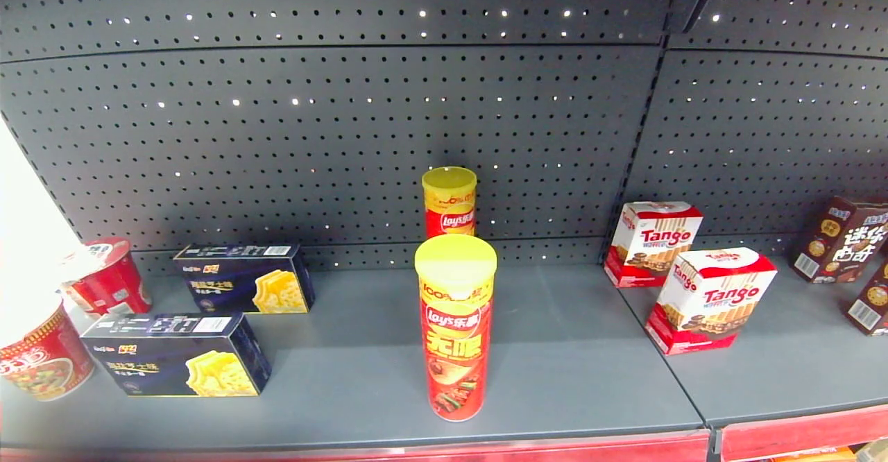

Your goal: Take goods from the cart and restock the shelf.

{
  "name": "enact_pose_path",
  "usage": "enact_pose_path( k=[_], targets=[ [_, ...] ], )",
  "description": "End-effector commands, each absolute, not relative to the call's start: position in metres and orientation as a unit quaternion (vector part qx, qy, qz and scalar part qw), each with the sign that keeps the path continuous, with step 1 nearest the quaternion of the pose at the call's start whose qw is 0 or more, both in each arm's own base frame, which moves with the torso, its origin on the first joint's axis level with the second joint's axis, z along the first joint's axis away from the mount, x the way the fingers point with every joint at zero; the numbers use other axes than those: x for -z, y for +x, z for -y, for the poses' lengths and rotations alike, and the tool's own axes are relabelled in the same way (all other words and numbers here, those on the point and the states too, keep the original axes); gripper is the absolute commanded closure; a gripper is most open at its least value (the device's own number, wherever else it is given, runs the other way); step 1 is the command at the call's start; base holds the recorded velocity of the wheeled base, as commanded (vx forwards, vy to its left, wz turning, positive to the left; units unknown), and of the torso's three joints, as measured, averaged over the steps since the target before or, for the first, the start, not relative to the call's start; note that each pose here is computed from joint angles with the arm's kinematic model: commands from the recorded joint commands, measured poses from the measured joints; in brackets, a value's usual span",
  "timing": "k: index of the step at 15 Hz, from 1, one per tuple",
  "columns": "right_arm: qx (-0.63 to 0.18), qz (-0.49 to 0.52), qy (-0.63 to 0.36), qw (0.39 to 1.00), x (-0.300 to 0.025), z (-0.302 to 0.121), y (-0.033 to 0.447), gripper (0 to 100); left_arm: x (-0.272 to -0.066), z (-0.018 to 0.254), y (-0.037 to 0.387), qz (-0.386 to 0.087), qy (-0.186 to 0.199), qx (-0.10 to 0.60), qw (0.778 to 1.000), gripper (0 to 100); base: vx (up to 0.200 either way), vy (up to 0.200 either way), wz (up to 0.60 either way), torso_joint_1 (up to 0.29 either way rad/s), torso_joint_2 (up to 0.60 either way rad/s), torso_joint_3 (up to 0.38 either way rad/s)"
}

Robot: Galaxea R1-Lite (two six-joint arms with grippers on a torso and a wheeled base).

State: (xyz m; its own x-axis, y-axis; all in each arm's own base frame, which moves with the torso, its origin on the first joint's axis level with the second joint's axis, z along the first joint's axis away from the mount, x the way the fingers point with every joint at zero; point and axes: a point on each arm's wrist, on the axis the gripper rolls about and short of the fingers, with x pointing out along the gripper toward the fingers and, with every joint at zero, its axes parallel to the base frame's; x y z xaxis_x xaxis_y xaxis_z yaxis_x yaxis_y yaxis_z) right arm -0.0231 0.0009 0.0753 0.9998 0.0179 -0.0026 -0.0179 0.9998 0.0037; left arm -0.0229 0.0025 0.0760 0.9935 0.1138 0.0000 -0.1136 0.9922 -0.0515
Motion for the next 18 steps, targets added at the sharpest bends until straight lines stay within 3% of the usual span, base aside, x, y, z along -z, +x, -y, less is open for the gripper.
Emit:
enact_pose_path(
  k=[1,8,11,15,18],
  targets=[
    [-0.009,-0.002,0.002,1.000,-0.0753,-0.0009,-0.0229,0,-0.0760,-0.0025,-0.0228,0.001,-0.025,-0.057,0.998,0,0.000,0.000,0.00,0.000,0.00,0.000],
    [-0.009,-0.002,0.002,1.000,-0.0753,-0.0009,-0.0229,0,-0.0761,-0.0025,-0.0228,0.002,-0.026,-0.058,0.998,0,0.000,0.000,0.00,0.000,0.00,0.000],
    [-0.009,-0.002,0.002,1.000,-0.0753,-0.0009,-0.0229,0,-0.0761,-0.0025,-0.0228,0.001,-0.026,-0.057,0.998,0,-0.200,0.000,0.00,0.012,0.00,-0.002],
    [-0.009,-0.003,0.002,1.000,-0.0751,-0.0009,-0.0229,0,-0.0761,-0.0025,-0.0228,0.002,-0.026,-0.058,0.998,0,0.000,0.000,0.00,0.000,0.00,0.000],
    [-0.009,-0.002,0.002,1.000,-0.0753,-0.0009,-0.0229,0,-0.0760,-0.0025,-0.0228,0.001,-0.026,-0.058,0.998,0,0.000,0.000,0.60,0.010,0.00,-0.001]
  ],
)
